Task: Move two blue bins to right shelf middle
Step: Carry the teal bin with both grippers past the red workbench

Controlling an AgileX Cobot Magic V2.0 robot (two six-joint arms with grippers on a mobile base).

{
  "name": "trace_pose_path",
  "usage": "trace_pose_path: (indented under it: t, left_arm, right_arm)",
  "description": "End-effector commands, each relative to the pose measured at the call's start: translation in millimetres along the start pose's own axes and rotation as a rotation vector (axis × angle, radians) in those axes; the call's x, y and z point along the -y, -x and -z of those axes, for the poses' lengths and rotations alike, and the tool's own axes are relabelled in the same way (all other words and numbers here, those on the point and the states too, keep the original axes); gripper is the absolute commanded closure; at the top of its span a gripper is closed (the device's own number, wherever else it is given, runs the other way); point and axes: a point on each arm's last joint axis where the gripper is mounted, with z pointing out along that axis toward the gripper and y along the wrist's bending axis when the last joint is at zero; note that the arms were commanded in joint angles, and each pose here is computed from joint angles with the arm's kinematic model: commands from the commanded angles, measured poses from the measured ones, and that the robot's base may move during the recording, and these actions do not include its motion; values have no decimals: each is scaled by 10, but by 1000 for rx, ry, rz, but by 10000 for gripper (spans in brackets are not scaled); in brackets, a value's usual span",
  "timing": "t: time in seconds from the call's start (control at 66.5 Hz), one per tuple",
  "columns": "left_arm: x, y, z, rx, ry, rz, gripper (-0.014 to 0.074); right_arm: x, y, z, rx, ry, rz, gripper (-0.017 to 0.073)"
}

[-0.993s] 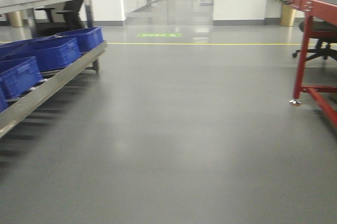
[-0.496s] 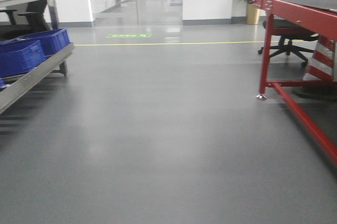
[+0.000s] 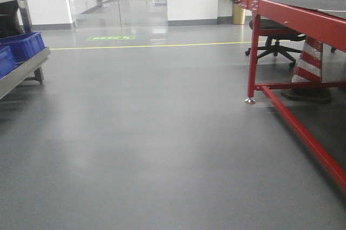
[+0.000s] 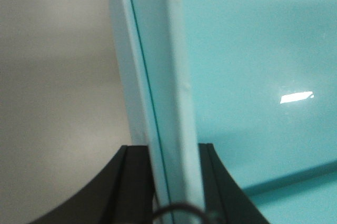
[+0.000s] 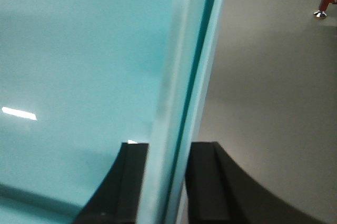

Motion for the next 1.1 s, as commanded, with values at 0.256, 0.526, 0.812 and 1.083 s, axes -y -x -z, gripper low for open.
trace_pose_path:
  t: [0.256, 0.526, 0.812, 1.083]
  left_arm:
    - [86, 109, 183, 115, -65, 2, 704]
    - [86, 109, 183, 115, -65, 2, 704]
    - [86, 109, 183, 115, -65, 2, 704]
    - [86, 109, 183, 115, -65, 2, 704]
  right_arm:
    - [24, 108, 87, 104, -17, 13, 713]
    - [24, 108, 87, 104, -17, 13, 713]
    - [24, 108, 87, 104, -17, 13, 713]
    - [24, 108, 87, 104, -17, 13, 713]
